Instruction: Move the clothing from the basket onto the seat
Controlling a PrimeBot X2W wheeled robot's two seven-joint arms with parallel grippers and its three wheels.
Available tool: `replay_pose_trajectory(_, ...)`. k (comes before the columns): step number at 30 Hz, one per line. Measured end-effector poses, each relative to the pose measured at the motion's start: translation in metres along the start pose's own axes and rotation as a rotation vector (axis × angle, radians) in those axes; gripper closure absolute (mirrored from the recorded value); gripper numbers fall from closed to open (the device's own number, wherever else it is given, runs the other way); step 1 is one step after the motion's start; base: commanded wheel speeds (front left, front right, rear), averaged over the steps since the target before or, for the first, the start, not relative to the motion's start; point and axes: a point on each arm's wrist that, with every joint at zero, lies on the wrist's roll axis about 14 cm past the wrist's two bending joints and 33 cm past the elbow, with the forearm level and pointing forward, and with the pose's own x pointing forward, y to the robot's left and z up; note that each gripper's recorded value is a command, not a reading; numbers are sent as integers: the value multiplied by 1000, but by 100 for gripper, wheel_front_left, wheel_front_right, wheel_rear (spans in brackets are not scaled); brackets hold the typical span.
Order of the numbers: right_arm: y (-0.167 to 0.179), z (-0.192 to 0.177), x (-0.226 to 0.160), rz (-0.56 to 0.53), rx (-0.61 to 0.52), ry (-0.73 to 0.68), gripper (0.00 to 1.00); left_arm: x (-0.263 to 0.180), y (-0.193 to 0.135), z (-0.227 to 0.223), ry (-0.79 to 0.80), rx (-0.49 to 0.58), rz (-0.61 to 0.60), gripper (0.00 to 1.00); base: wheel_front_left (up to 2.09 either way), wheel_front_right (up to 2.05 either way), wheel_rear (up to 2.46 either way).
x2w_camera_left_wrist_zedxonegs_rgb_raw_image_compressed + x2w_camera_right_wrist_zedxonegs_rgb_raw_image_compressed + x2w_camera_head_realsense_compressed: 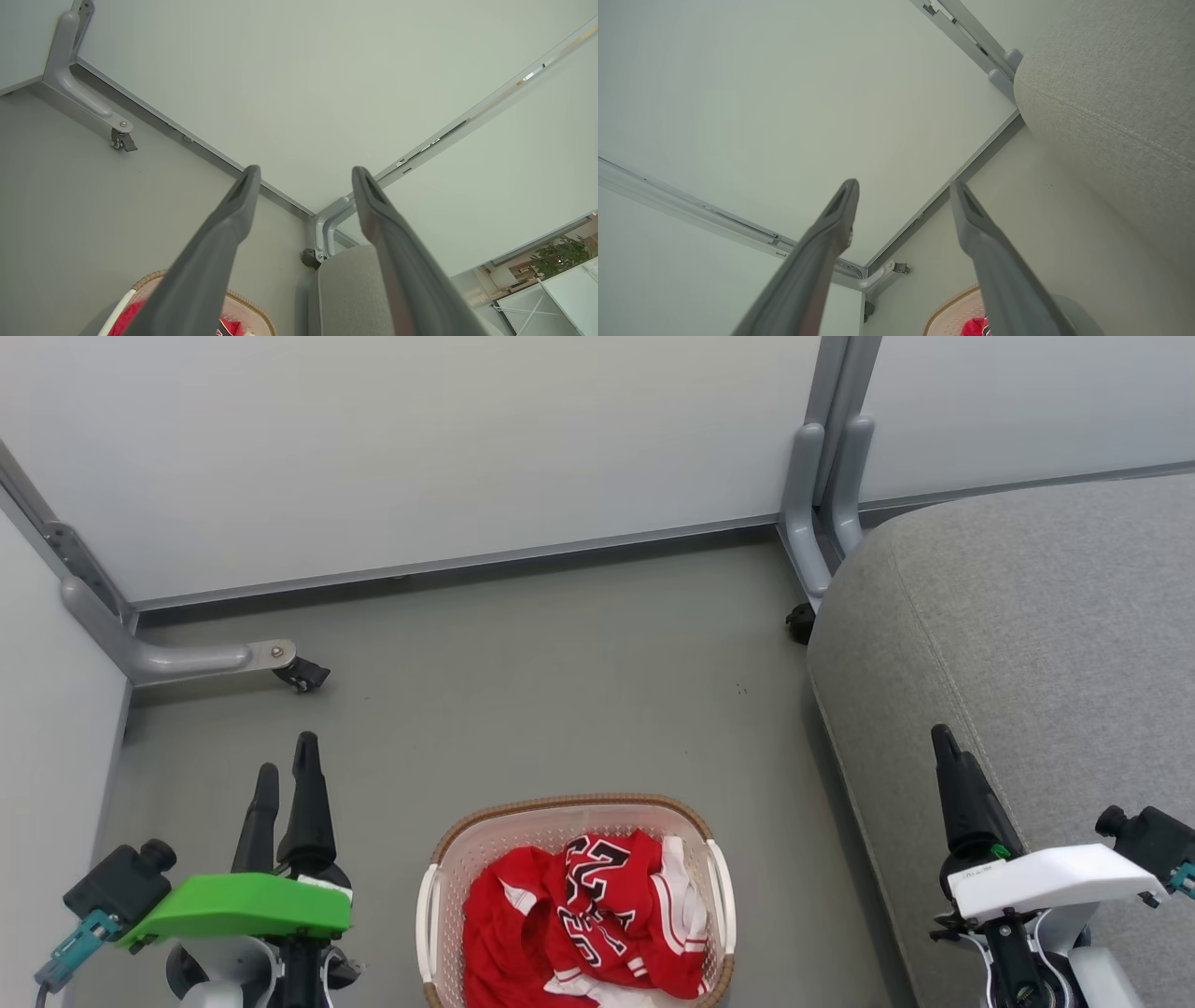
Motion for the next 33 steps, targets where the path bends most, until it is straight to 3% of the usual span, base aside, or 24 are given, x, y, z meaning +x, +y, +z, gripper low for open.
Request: replay_pose_trajectory(33,20,-22,-1,104,-410,35,0,-1,-24,-16,-8,474,-90,0,0,0,0)
